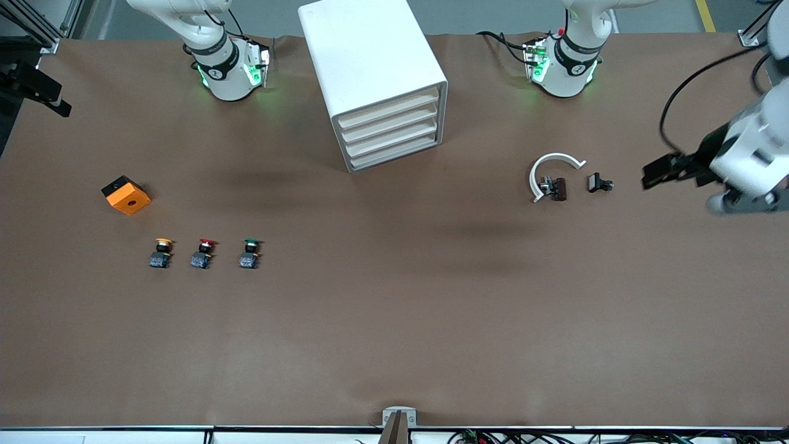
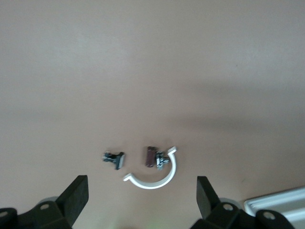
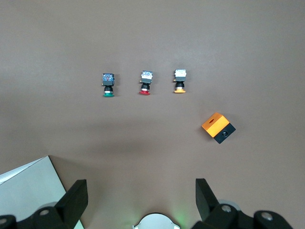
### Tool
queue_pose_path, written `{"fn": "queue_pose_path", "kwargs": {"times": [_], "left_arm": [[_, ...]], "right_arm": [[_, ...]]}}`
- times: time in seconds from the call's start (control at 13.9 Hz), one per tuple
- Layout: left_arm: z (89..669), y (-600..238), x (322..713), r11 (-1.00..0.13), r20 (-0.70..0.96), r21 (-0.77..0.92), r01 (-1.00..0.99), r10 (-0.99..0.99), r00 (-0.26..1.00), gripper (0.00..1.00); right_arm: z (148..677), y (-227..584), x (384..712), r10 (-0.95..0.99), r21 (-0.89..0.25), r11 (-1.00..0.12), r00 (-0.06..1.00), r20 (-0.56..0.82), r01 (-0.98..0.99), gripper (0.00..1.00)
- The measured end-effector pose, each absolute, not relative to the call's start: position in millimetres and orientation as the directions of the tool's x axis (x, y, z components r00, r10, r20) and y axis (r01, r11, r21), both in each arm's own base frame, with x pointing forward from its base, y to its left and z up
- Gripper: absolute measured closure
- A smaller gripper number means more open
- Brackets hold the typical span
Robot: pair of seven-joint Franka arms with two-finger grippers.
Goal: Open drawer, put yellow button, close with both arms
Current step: 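Move the left gripper toward the handle of the top white drawer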
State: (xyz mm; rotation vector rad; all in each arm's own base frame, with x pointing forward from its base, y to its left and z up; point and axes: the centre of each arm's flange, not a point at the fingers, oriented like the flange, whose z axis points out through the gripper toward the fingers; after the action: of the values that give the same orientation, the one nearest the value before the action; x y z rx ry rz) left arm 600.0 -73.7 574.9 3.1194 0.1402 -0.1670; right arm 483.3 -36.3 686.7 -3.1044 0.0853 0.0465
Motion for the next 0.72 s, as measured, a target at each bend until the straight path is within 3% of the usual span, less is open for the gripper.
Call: {"fn": "queue_pose_path", "kwargs": {"times": [0.43,0.72], "left_arm": [[496.3,-146.9,644.8,-0.982,-0.082,0.035,0.186,0.182,0.98,0.0],[451.4,-215.1,641.6,-0.95,-0.12,0.008,0.313,0.31,0.943,0.0]], "right_arm": [[686.9,-36.5,483.4,-0.055,-0.035,-0.998,0.998,-0.029,-0.056,0.0],[688.2,-37.3,483.4,-0.056,-0.035,-0.998,0.998,-0.026,-0.057,0.0]]}}
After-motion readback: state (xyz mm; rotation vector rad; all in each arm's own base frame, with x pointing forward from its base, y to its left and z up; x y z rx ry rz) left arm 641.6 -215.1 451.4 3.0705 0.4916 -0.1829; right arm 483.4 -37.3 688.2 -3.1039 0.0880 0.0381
